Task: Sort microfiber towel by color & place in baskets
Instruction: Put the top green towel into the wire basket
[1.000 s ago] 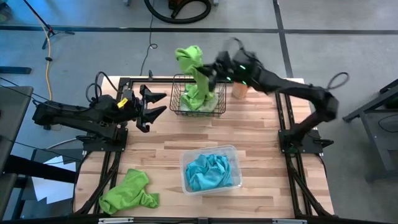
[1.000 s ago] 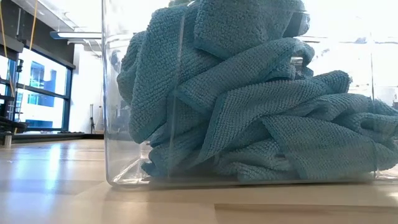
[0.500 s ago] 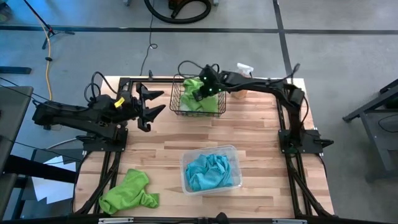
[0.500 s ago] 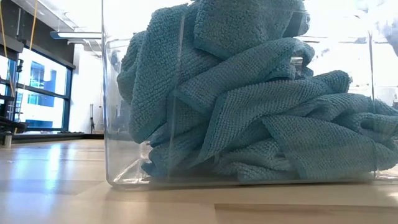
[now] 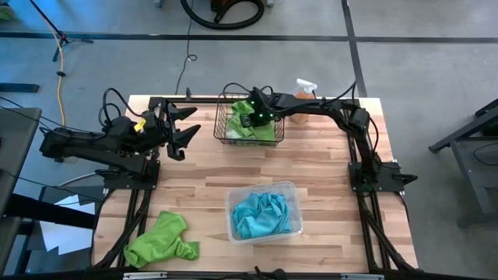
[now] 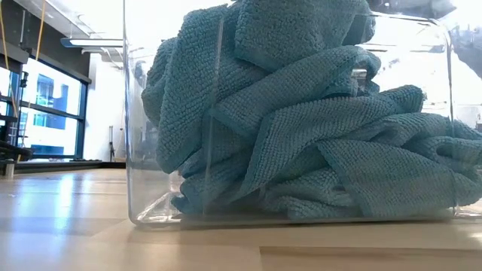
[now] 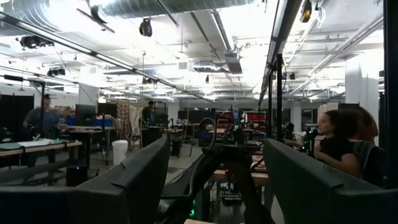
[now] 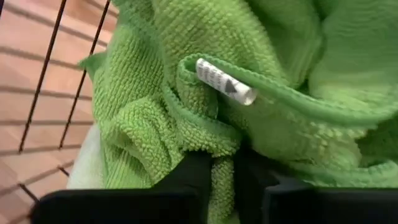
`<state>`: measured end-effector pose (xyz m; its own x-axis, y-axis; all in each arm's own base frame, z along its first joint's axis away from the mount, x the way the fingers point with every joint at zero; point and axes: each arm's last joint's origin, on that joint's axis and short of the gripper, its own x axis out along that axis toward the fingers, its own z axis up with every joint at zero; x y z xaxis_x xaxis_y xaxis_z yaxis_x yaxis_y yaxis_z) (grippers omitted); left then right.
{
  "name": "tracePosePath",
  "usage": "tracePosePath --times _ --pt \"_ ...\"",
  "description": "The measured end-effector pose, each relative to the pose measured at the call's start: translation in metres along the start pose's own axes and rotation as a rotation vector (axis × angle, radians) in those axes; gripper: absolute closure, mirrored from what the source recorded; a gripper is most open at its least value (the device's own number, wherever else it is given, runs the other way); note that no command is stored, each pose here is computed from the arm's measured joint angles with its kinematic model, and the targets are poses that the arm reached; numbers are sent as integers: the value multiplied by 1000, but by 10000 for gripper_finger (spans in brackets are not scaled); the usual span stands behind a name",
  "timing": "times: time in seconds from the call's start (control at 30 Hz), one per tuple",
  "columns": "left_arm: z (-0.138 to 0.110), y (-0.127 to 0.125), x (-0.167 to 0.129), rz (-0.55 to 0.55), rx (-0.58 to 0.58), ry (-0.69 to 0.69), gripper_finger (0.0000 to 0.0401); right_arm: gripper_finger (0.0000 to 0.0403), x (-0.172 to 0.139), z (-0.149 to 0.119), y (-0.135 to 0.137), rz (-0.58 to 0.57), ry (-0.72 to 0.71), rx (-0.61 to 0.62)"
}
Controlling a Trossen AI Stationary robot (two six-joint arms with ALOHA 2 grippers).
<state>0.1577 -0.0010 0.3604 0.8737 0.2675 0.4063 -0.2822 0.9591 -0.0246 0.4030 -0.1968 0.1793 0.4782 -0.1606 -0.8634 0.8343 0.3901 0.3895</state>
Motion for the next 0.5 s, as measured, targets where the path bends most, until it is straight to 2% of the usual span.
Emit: tracePosePath --times 0.17,0.33,0.5 --pt "0 0 0 -3 2 1 153 288 -9 3 3 -3 31 -89" --pt "0 0 -1 -5 4 8 153 223 -36 14 15 -42 64 -200" --pt "0 2 -5 -10 13 42 153 194 -75 27 26 -122 71 -352"
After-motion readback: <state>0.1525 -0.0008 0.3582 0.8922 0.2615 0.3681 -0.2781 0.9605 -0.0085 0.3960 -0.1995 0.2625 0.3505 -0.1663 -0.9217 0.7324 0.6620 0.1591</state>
